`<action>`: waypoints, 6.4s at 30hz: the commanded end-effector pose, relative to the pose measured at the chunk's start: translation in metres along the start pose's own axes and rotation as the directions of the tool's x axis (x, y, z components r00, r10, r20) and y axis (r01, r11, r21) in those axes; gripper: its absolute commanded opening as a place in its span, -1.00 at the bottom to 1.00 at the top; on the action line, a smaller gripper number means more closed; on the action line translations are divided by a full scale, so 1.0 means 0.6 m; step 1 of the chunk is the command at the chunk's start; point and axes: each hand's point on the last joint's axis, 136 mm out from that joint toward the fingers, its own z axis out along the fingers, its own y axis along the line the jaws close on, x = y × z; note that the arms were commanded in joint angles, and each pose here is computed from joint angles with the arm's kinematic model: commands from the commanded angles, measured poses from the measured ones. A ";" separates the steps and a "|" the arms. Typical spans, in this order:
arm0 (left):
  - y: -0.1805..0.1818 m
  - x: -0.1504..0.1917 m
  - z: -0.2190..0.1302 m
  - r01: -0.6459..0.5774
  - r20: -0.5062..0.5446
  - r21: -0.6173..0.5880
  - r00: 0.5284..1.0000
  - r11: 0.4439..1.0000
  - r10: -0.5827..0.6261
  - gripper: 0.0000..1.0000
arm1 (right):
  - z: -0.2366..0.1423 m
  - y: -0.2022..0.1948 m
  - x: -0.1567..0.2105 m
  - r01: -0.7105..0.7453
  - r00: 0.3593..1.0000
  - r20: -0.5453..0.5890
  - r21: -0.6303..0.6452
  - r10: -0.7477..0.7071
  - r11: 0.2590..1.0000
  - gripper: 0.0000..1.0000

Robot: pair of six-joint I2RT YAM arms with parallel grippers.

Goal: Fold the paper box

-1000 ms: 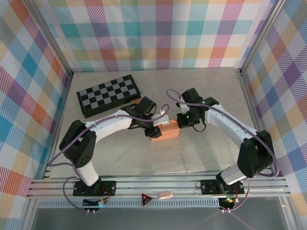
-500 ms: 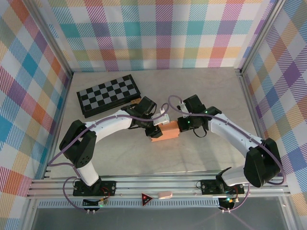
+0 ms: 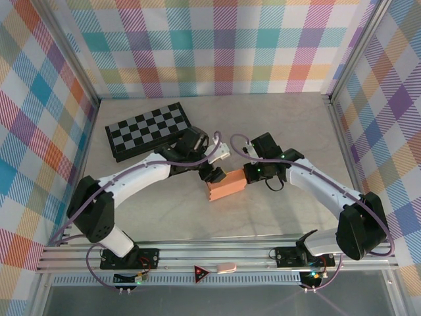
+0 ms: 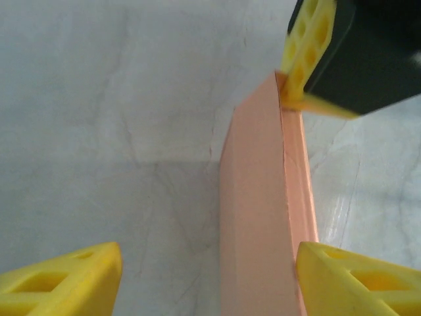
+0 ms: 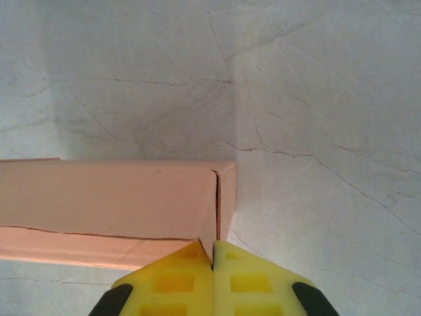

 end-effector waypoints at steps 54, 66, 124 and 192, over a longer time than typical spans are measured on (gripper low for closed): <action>-0.056 0.095 -0.069 0.622 0.268 0.050 -0.762 -0.782 -0.589 0.44 | -0.018 0.003 0.008 -0.034 0.999 0.005 0.062 0.033 0.997 -1.00; -0.065 0.102 -0.005 0.579 0.252 0.055 -0.796 -0.813 -0.550 0.39 | -0.005 -0.002 0.025 -0.027 1.000 -0.013 0.067 0.028 0.997 -1.00; -0.036 0.069 -0.012 0.502 0.330 0.333 -0.855 -0.798 -0.400 0.48 | -0.007 -0.008 0.061 -0.112 0.992 0.069 0.157 0.102 0.981 -1.00; -0.042 0.124 0.047 0.510 0.390 0.300 -0.837 -0.806 -0.384 -0.28 | -0.102 0.015 0.001 -0.787 0.599 -0.211 -0.330 0.772 0.521 0.19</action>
